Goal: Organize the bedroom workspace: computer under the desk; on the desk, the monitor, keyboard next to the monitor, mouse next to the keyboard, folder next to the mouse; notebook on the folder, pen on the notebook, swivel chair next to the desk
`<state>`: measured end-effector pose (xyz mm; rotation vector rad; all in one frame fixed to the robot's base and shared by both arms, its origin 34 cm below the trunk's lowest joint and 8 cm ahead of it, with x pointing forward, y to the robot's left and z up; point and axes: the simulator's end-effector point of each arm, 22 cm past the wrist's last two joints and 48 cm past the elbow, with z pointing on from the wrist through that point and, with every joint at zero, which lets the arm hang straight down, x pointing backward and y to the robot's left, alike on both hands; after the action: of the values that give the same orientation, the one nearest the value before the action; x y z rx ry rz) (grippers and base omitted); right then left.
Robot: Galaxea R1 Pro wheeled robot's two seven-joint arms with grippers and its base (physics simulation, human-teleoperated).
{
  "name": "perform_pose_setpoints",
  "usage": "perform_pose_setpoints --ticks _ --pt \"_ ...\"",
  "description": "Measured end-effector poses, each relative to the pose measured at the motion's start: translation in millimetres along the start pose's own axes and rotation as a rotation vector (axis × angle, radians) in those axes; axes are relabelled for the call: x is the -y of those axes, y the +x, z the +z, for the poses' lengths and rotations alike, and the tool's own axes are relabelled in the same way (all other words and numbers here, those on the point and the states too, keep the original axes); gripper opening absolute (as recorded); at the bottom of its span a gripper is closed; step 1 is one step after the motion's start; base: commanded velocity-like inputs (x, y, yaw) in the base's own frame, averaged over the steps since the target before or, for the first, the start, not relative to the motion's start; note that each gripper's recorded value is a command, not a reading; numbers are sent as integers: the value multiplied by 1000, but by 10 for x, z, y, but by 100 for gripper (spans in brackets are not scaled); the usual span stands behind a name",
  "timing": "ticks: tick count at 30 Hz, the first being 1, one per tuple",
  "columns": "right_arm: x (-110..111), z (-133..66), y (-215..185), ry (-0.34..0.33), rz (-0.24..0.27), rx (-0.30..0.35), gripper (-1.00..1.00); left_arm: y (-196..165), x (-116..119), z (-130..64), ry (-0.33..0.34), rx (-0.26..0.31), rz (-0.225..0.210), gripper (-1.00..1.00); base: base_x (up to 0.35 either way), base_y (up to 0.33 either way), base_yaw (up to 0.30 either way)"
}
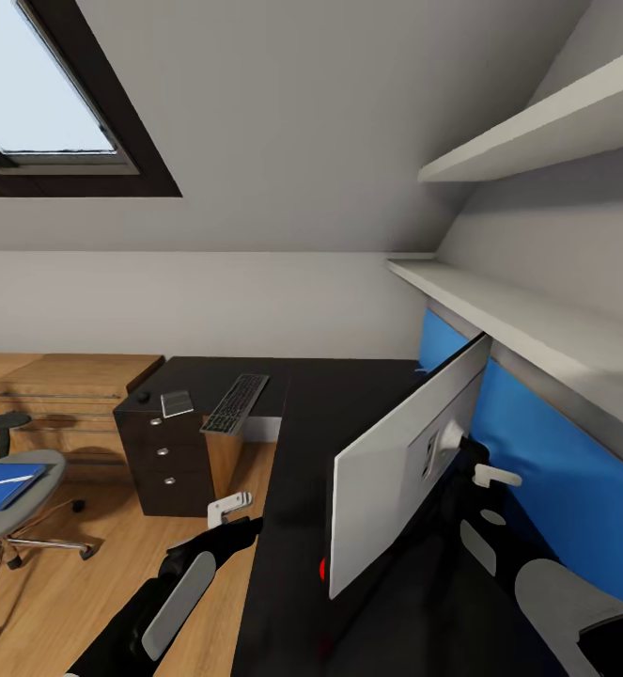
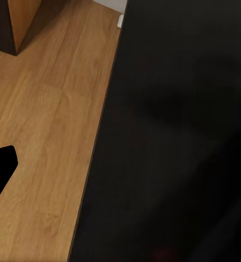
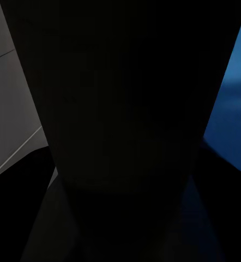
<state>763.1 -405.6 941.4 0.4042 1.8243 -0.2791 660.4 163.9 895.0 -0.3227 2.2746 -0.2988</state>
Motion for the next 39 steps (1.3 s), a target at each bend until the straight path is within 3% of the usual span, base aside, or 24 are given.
perform_pose_setpoints --ticks 33,39 --pt "-5 0 -7 -2 -3 3 -100 2 7 0 2 -1 0 100 14 -6 0" --pt "-20 0 -24 -8 -26 10 -100 4 7 0 2 -1 0 100 1 -2 0"
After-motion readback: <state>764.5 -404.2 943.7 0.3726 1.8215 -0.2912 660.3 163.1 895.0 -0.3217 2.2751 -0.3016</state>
